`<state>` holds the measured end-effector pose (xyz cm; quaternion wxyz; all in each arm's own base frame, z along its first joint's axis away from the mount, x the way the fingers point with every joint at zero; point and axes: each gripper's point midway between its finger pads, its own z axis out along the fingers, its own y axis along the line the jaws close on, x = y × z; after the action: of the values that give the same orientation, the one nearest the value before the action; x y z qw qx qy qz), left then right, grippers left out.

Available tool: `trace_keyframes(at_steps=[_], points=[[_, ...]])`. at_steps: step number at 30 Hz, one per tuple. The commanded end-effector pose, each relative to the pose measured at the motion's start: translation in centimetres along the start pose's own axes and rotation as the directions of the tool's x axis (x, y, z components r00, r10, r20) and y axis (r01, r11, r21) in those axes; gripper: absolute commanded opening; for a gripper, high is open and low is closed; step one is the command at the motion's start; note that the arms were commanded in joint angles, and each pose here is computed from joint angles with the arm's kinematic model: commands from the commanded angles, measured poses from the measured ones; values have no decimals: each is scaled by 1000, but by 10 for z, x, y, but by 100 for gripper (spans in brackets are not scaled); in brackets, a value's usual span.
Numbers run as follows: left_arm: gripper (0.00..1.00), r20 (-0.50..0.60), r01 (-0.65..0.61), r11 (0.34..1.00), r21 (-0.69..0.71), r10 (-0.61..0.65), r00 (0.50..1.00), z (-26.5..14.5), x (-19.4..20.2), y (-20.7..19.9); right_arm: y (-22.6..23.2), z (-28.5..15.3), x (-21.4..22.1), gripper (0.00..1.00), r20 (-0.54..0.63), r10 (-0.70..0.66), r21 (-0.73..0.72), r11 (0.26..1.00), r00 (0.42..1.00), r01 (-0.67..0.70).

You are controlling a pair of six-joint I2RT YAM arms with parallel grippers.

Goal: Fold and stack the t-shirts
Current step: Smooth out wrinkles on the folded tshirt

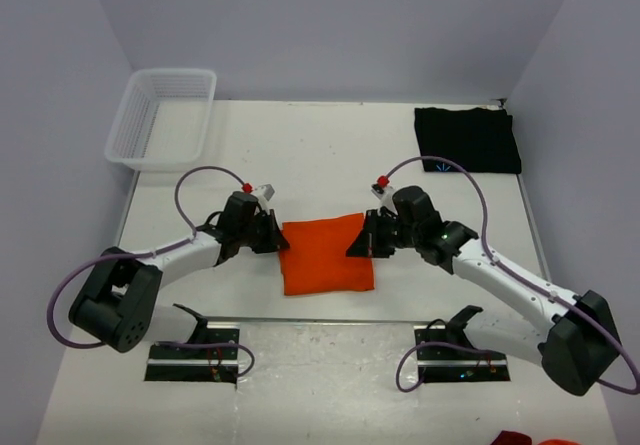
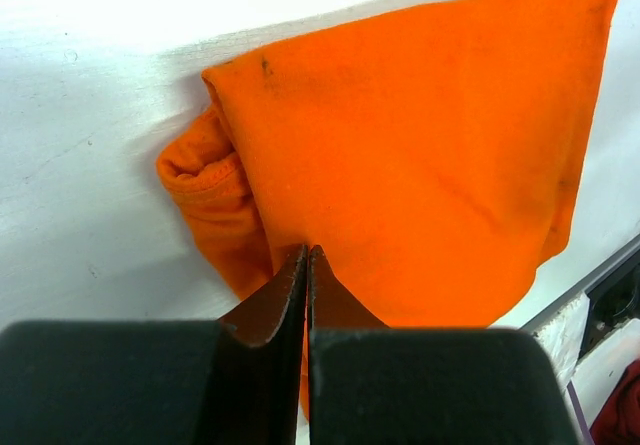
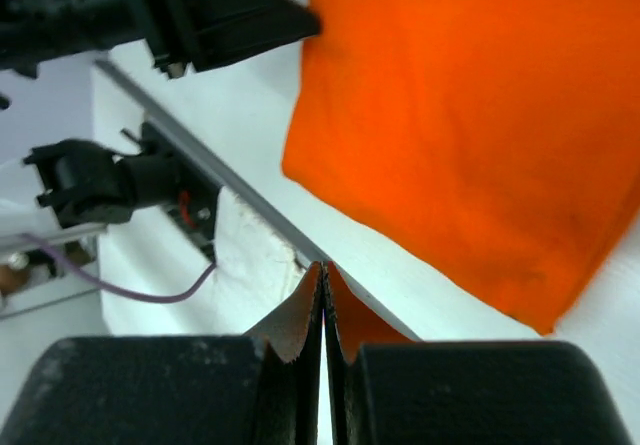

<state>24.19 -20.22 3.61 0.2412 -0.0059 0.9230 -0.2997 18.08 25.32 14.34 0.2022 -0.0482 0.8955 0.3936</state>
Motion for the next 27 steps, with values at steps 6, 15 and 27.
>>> trace_keyframes(at_steps=[6,15,27], points=[[0,38,-41,999,31,40,998,3,-15,-8,28,31,48,0,-189,-64,-405,914,980,-18],[0,17,-38,998,40,38,999,9,-8,-5,-1,75,94,0,-359,29,-395,901,933,-179],[0,11,-44,998,43,43,999,6,-7,-6,-71,107,117,0,-365,173,-65,975,915,-211]])
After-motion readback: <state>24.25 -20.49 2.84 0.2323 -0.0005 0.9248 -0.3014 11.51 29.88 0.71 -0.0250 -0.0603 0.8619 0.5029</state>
